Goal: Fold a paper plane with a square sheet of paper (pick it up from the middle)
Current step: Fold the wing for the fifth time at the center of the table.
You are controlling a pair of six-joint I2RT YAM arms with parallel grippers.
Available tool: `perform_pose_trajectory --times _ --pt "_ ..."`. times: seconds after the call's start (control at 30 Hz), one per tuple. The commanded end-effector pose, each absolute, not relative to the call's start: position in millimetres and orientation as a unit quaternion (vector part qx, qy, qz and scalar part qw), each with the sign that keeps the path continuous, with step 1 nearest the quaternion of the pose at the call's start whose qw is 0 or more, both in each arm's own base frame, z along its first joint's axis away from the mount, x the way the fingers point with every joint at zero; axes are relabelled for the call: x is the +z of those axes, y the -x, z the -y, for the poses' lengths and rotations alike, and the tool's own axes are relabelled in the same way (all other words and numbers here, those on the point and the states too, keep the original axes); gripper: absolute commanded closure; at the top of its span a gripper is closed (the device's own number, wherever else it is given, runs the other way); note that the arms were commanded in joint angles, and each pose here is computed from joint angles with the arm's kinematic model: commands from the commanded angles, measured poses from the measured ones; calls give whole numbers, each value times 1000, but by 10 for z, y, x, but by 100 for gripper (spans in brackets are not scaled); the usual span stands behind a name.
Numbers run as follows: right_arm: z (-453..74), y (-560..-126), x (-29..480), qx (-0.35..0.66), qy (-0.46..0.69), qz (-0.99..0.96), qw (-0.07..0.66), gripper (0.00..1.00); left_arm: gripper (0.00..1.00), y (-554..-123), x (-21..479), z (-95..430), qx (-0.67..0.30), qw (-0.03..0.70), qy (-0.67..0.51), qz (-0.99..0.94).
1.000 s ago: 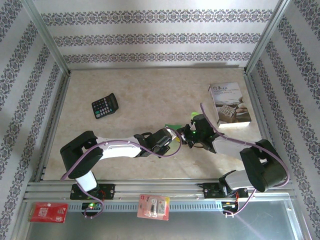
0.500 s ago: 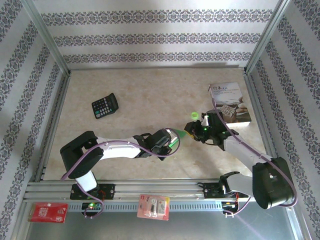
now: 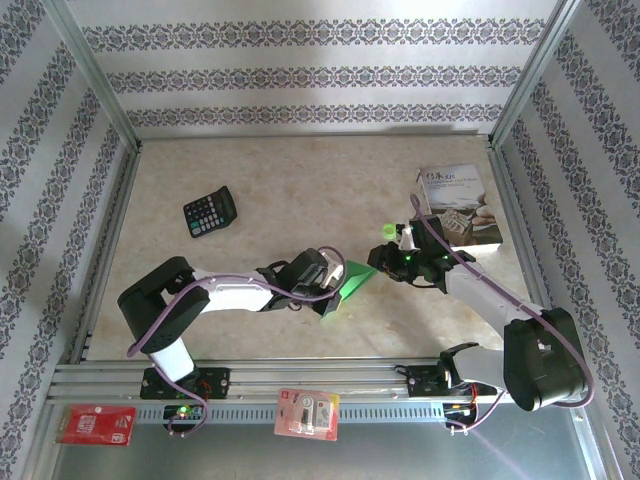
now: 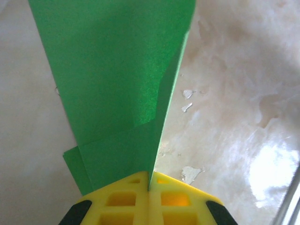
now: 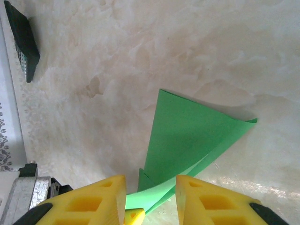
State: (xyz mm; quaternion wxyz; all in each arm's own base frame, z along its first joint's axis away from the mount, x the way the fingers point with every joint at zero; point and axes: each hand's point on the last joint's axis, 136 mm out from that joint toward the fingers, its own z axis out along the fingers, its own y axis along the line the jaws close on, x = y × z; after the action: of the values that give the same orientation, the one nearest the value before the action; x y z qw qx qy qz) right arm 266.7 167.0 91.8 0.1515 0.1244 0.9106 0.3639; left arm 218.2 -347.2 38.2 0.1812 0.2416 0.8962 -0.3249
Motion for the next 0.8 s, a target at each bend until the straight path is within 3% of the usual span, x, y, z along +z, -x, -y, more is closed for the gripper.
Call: perform_pose_trajectory --times 0.0,0.77 --pt "-1695 -2690 955 357 -108 -915 156 66 100 -2148 470 3582 -387 162 -220 -881" --pt "-1871 -2589 889 356 -71 -921 144 66 100 -2135 339 3584 -468 102 -159 -863"
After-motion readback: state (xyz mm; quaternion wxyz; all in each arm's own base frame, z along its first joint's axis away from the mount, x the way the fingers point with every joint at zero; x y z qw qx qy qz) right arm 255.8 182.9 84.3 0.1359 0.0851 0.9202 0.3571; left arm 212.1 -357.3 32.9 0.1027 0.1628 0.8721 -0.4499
